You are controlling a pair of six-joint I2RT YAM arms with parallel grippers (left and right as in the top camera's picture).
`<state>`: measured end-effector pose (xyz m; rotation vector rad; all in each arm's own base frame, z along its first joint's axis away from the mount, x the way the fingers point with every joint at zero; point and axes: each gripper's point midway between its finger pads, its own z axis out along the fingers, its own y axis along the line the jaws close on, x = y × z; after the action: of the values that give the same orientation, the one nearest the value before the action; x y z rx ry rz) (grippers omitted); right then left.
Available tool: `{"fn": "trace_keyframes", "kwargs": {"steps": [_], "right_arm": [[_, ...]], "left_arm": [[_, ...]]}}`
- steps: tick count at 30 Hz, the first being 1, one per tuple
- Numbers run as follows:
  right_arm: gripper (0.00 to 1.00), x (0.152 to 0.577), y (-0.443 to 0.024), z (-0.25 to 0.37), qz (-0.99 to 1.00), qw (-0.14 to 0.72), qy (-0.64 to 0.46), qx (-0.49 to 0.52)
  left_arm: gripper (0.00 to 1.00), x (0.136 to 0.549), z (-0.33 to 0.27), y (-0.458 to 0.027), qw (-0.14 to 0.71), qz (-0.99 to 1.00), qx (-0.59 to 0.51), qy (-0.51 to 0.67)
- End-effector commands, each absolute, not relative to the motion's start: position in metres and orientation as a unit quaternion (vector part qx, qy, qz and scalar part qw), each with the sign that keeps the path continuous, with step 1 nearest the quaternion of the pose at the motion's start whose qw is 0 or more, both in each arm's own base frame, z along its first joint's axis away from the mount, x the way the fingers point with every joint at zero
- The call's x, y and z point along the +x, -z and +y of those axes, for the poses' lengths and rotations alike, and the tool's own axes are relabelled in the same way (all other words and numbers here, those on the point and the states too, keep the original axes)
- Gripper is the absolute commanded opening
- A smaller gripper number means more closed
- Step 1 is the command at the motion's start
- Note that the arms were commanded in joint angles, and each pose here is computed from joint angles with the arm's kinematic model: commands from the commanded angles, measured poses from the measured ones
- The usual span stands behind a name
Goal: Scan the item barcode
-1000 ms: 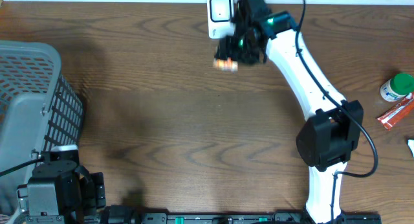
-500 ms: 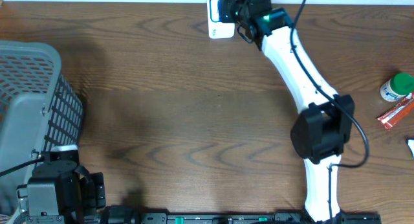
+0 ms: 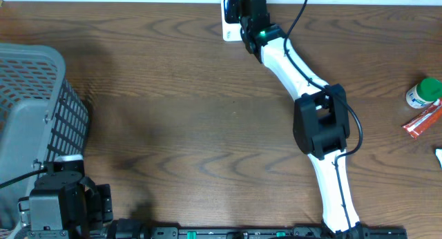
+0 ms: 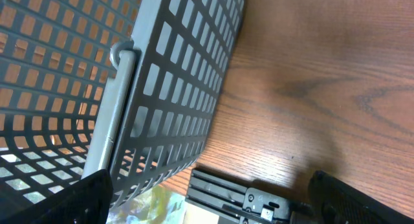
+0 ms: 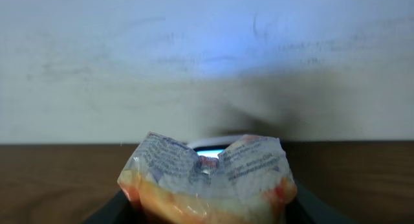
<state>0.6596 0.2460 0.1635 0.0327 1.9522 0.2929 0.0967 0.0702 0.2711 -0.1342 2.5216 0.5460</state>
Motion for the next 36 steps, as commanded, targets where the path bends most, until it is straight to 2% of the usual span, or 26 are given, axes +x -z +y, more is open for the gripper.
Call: {"fn": "trace_keyframes", "kwargs": {"steps": [1, 5, 7, 11, 18, 24, 26, 28, 33, 36], "right_arm": [[0.46, 0.665, -0.151, 0.245, 0.821, 0.560, -0.109, 0.031], [0.46, 0.669, -0.132, 0.249, 0.819, 0.562, -0.111, 0.030], [0.42, 0.670, -0.122, 0.249, 0.822, 0.558, -0.107, 0.031], [0.43, 0.669, -0.114, 0.246, 0.829, 0.550, -0.098, 0.032], [0.40, 0.658, -0.167, 0.240, 0.840, 0.536, -0.084, 0.021], [0.27, 0.606, -0.227, 0.199, 0.886, 0.461, -0.042, 0.016], [0.28, 0.578, -0.242, 0.177, 0.905, 0.425, -0.026, 0.018], [0.32, 0.553, -0.254, 0.152, 0.918, 0.395, -0.005, 0.024], [0.31, 0.496, -0.273, 0.060, 0.938, 0.325, 0.093, 0.076], [0.31, 0.478, -0.274, 0.003, 0.934, 0.296, 0.147, 0.137]], "left_arm": [[0.96, 0.096, 0.070, -0.273, 0.278, 0.938, -0.051, -0.203], [0.96, 0.096, 0.070, -0.273, 0.278, 0.937, -0.051, -0.203], [0.96, 0.096, 0.070, -0.273, 0.278, 0.938, -0.051, -0.203], [0.96, 0.096, 0.070, -0.273, 0.278, 0.938, -0.051, -0.203], [0.97, 0.096, 0.070, -0.273, 0.278, 0.938, -0.051, -0.203], [0.96, 0.096, 0.070, -0.273, 0.278, 0.937, -0.051, -0.203], [0.96, 0.096, 0.070, -0.273, 0.278, 0.937, -0.051, -0.203], [0.96, 0.096, 0.070, -0.273, 0.278, 0.937, -0.051, -0.203], [0.96, 0.096, 0.070, -0.273, 0.278, 0.938, -0.051, -0.203], [0.97, 0.096, 0.070, -0.273, 0.278, 0.938, -0.051, -0.203]]}}
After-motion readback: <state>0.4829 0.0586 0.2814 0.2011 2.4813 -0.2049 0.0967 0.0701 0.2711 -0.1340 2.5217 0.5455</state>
